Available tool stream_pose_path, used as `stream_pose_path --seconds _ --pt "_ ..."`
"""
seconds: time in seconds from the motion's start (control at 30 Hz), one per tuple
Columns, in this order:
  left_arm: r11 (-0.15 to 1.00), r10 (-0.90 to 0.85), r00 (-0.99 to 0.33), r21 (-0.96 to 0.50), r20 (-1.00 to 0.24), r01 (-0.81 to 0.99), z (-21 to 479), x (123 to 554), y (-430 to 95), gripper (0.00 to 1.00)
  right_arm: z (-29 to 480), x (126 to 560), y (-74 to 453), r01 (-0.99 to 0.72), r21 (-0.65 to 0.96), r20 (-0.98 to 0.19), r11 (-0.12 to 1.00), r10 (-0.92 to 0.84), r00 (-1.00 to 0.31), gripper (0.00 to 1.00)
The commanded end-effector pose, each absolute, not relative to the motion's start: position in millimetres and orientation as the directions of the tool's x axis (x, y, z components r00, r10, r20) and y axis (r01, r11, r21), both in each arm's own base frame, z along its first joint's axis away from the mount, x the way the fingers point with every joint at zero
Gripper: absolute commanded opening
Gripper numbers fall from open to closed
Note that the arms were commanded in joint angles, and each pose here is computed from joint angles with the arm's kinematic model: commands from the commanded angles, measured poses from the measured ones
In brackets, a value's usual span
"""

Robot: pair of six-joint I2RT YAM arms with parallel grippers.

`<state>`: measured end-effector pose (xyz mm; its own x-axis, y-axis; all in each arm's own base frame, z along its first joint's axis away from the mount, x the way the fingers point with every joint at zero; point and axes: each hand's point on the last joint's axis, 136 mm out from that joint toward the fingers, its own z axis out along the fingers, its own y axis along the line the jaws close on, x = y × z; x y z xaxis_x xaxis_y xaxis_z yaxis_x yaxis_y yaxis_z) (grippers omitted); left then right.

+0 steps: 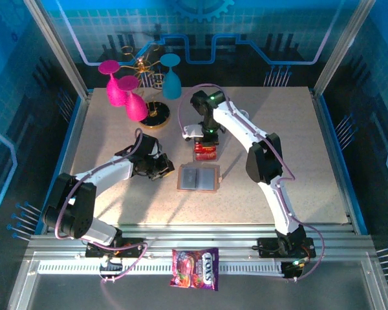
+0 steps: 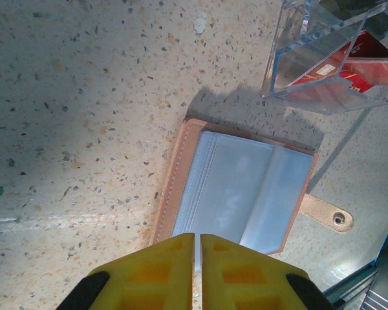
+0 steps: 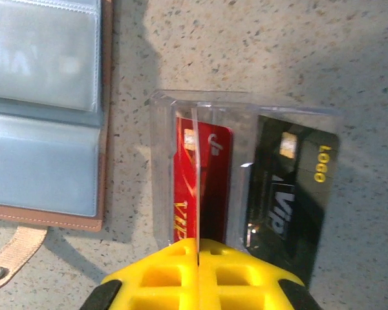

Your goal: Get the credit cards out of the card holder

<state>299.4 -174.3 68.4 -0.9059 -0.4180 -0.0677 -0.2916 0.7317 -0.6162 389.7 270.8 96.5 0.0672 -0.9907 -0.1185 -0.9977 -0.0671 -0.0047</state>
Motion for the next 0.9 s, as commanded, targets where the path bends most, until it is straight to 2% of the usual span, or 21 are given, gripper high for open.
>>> stream_pose_path --seconds 0.0,0.4,0.87 --pt "0.733 -0.433 -0.9 -0.604 -0.058 -0.314 67 292 -166 0.12 92 379 267 -0.994 0.067 -0.101 -0.082 -0.992 0.075 0.0" --pt "0.731 -0.432 -0.9 -0.604 -0.051 -0.317 65 293 -165 0.12 84 386 265 -0.994 0.1 -0.108 -0.046 -0.994 0.036 0.0" --pt "0.735 -0.428 -0.902 -0.6 -0.049 -0.316 68 295 -164 0.12 84 403 263 -0.993 0.105 -0.144 0.059 -0.987 -0.074 0.0"
